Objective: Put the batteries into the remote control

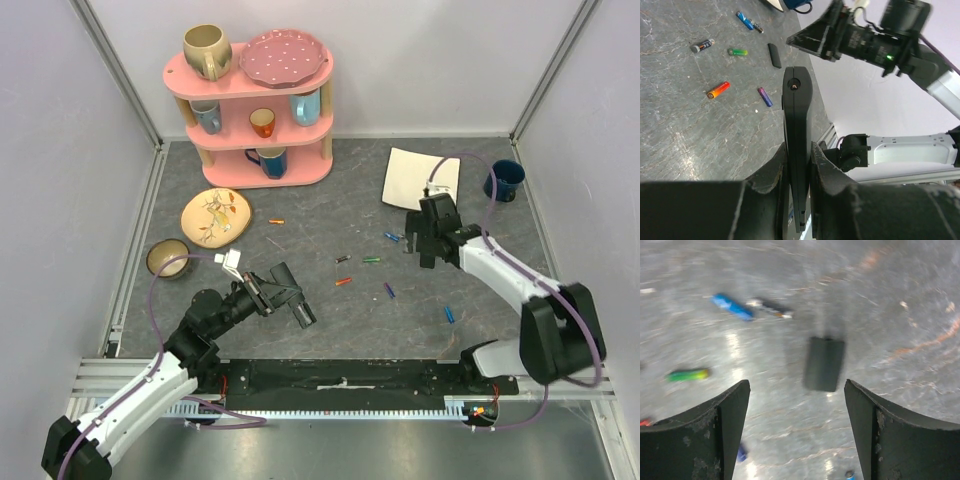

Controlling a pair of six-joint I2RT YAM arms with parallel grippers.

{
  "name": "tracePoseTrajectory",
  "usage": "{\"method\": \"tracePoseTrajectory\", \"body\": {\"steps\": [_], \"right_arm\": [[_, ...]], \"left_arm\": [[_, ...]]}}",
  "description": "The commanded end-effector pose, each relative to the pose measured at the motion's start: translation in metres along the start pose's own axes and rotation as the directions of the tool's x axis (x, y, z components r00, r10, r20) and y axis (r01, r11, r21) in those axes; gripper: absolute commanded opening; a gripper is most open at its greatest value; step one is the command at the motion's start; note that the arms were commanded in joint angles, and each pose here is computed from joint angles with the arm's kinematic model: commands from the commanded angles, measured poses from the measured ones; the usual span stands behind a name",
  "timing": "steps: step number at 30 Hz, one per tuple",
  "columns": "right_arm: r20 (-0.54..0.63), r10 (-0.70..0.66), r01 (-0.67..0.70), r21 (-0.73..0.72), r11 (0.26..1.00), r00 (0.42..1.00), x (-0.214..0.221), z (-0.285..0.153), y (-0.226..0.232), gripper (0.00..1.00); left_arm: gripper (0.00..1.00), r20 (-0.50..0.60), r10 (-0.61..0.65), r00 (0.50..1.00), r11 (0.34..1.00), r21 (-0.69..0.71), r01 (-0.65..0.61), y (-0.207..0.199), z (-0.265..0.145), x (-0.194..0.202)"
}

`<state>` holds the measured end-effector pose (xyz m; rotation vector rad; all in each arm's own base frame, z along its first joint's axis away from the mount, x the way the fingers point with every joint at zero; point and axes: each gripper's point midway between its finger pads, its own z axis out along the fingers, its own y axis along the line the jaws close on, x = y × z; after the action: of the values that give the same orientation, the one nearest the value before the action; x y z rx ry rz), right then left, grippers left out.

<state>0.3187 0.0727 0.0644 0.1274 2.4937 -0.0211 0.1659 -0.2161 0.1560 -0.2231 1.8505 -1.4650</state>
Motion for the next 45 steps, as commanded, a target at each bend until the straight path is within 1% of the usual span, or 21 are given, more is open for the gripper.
{"method": "tracePoseTrajectory", "body": {"steps": [1, 4, 7, 8, 9, 10, 11, 12, 13, 16, 21, 23, 26, 29, 32, 33, 36, 38, 40, 41, 45], "right_arm": [[0.204, -0.121, 0.147, -0.114, 0.983, 0.972, -0.035, -0.053, 0.052, 0.83], [0.231, -0.211, 0.245, -0.128, 0.961, 0.950, -0.029, -0.067, 0.074, 0.82], [0.239, -0.260, 0.292, -0.109, 0.950, 0.936, -0.020, -0.070, 0.078, 0.84], [0.245, -0.256, 0.290, -0.114, 0.950, 0.935, -0.018, -0.071, 0.079, 0.84], [0.275, -0.235, 0.279, -0.133, 0.951, 0.932, -0.022, -0.075, 0.083, 0.84], [0.273, -0.232, 0.277, -0.141, 0.950, 0.934, -0.016, -0.073, 0.082, 0.85], [0.295, -0.211, 0.265, -0.157, 0.951, 0.932, -0.019, -0.074, 0.086, 0.86], [0.298, -0.201, 0.263, -0.185, 0.947, 0.933, -0.018, -0.075, 0.090, 0.89], [0.292, -0.203, 0.268, -0.203, 0.942, 0.934, -0.014, -0.073, 0.093, 0.90], [0.271, -0.199, 0.268, -0.247, 0.931, 0.942, -0.011, -0.067, 0.105, 0.89], [0.259, -0.171, 0.244, -0.286, 0.927, 0.951, -0.007, -0.057, 0.117, 0.86], [0.253, -0.157, 0.230, -0.294, 0.928, 0.955, -0.005, -0.054, 0.120, 0.86], [0.238, -0.141, 0.211, -0.301, 0.930, 0.961, 0.002, -0.049, 0.120, 0.89], [0.210, -0.139, 0.198, -0.297, 0.934, 0.968, 0.008, -0.043, 0.120, 0.94], [0.190, -0.133, 0.180, -0.256, 0.950, 0.973, 0.010, -0.036, 0.115, 0.95], [0.189, -0.131, 0.173, -0.228, 0.958, 0.973, 0.010, -0.033, 0.111, 0.95], [0.171, -0.112, 0.146, -0.201, 0.969, 0.979, 0.011, -0.027, 0.108, 0.95], [0.155, -0.104, 0.134, -0.193, 0.972, 0.982, 0.014, -0.023, 0.109, 0.95], [0.143, -0.082, 0.108, -0.186, 0.976, 0.986, 0.016, -0.020, 0.109, 0.95], [0.128, -0.081, 0.104, -0.180, 0.978, 0.988, 0.020, -0.016, 0.109, 0.95], [0.114, -0.060, 0.080, -0.184, 0.980, 0.992, 0.019, -0.010, 0.118, 0.93]], "left_arm": [[0.02, 0.016, 0.067, 0.998, 0.996, 0.057, -0.068, -0.022, 0.000, -0.010], [0.02, 0.023, 0.052, 0.998, 0.998, 0.035, -0.053, -0.018, 0.001, -0.011], [0.02, 0.052, 0.009, 0.999, 0.999, 0.034, -0.011, -0.015, 0.002, -0.015], [0.02, 0.062, 0.002, 0.998, 0.999, 0.046, -0.004, -0.015, 0.002, -0.016], [0.02, 0.071, -0.009, 0.997, 0.999, 0.051, 0.006, -0.014, 0.002, -0.016], [0.02, 0.071, -0.031, 0.997, 0.999, 0.045, 0.027, -0.008, 0.002, -0.014], [0.02, 0.085, -0.031, 0.996, 0.998, 0.056, 0.026, -0.010, 0.002, -0.016], [0.02, 0.089, -0.039, 0.995, 0.998, 0.047, 0.035, -0.006, 0.002, -0.015], [0.02, 0.090, -0.041, 0.995, 0.998, 0.043, 0.037, -0.005, 0.002, -0.015], [0.02, 0.083, -0.037, 0.996, 0.998, 0.045, 0.033, -0.004, 0.002, -0.013], [0.02, 0.030, 0.000, 1.000, 0.997, 0.082, -0.003, -0.018, 0.002, -0.008], [0.02, 0.029, 0.014, 0.999, 0.996, 0.093, -0.016, -0.021, 0.002, -0.009], [0.02, 0.041, 0.014, 0.999, 0.994, 0.104, -0.018, -0.024, 0.000, -0.011], [0.02, 0.048, 0.011, 0.999, 0.994, 0.111, -0.016, -0.025, -0.002, -0.011], [0.02, 0.048, 0.016, 0.999, 0.992, 0.127, -0.022, -0.028, -0.003, -0.011], [0.02, 0.047, 0.017, 0.999, 0.991, 0.131, -0.023, -0.027, -0.004, -0.010], [0.02, 0.053, 0.026, 0.998, 0.986, 0.164, -0.034, -0.030, -0.007, -0.009], [0.02, 0.078, 0.031, 0.996, 0.979, 0.200, -0.046, -0.037, -0.009, -0.012], [0.02, 0.087, 0.026, 0.996, 0.977, 0.207, -0.044, -0.032, -0.010, -0.010], [0.02, 0.109, 0.028, 0.994, 0.971, 0.234, -0.053, -0.038, -0.012, -0.014], [0.02, 0.124, 0.028, 0.992, 0.968, 0.243, -0.058, -0.037, -0.014, -0.015]]}}
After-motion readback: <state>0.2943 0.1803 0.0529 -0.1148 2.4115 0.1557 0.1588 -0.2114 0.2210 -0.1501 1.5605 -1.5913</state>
